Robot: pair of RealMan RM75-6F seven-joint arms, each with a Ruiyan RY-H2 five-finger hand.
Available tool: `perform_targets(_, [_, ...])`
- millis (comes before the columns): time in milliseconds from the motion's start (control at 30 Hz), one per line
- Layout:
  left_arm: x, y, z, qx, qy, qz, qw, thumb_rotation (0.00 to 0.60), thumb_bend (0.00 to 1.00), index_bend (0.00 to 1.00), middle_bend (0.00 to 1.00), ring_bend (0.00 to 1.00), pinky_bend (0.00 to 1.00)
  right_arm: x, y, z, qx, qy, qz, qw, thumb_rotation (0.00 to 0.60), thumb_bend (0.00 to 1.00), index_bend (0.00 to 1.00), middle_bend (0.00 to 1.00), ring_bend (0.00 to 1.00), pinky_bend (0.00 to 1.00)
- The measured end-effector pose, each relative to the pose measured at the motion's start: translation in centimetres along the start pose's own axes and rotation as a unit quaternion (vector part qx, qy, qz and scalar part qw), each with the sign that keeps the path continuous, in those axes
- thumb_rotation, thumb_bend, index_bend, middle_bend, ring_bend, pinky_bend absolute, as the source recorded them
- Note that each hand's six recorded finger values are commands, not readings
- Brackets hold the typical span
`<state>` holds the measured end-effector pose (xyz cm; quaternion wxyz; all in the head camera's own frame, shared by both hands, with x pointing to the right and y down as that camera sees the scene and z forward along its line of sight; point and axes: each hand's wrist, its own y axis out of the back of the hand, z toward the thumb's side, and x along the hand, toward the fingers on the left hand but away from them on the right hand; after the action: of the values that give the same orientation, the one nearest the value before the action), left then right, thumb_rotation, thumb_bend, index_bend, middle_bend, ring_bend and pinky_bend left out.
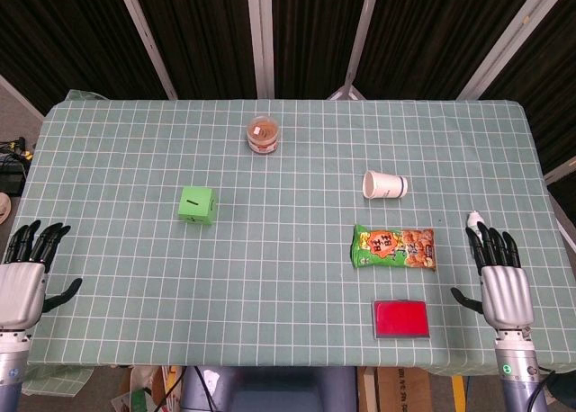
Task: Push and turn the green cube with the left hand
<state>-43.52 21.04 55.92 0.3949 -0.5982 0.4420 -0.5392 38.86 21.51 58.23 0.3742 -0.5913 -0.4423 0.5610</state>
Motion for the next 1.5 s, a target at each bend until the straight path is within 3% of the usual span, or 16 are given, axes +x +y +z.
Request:
perform_targets(800, [0.5, -0.7, -0.1, -0.003, 0.001, -0.012, 0.9999, 0.600, 0.27, 0.13, 0.13, 0.00, 0.01, 0.2, -0.9, -0.3, 0.007, -0.021, 0.028, 0.9994, 0.600, 0.05, 0.08, 0.00, 0.00, 0.00])
perform_targets(1000, [1.6, -1.1, -0.3, -0.008, 0.001, -0.033, 0.9994, 0.600, 0.29, 0.12, 0.34, 0.20, 0.30, 0.1, -1.0, -0.7, 0.004, -0.030, 0.037, 0.9989, 0.600, 0.04, 0.08, 0.00, 0.00, 0.00])
perform_targets(1167, [3.8, -1.2, -0.8, -0.002, 0.008, -0.069, 0.9976, 0.600, 0.38, 0.11, 0.50, 0.37, 0.52, 0.0, -1.1, -0.8, 0.002, -0.034, 0.039, 0.9987, 0.600, 0.04, 0.08, 0.00, 0.00, 0.00])
perform_targets(1367, [7.0, -1.1, -0.4, -0.019, 0.014, -0.157, 0.9874, 0.600, 0.53, 0.11, 0.65, 0.49, 0.63, 0.0, -1.2, -0.8, 0.007, -0.036, 0.041, 0.9985, 0.600, 0.04, 0.08, 0.00, 0.00, 0.00])
perform_targets(1500, [8.9, -1.2, 0.1, -0.014, 0.021, -0.219, 0.9754, 0.600, 0.61, 0.11, 0.72, 0.55, 0.66, 0.0, -1.3, -0.8, 0.010, -0.039, 0.043, 0.9983, 0.600, 0.05, 0.08, 0.00, 0.00, 0.00])
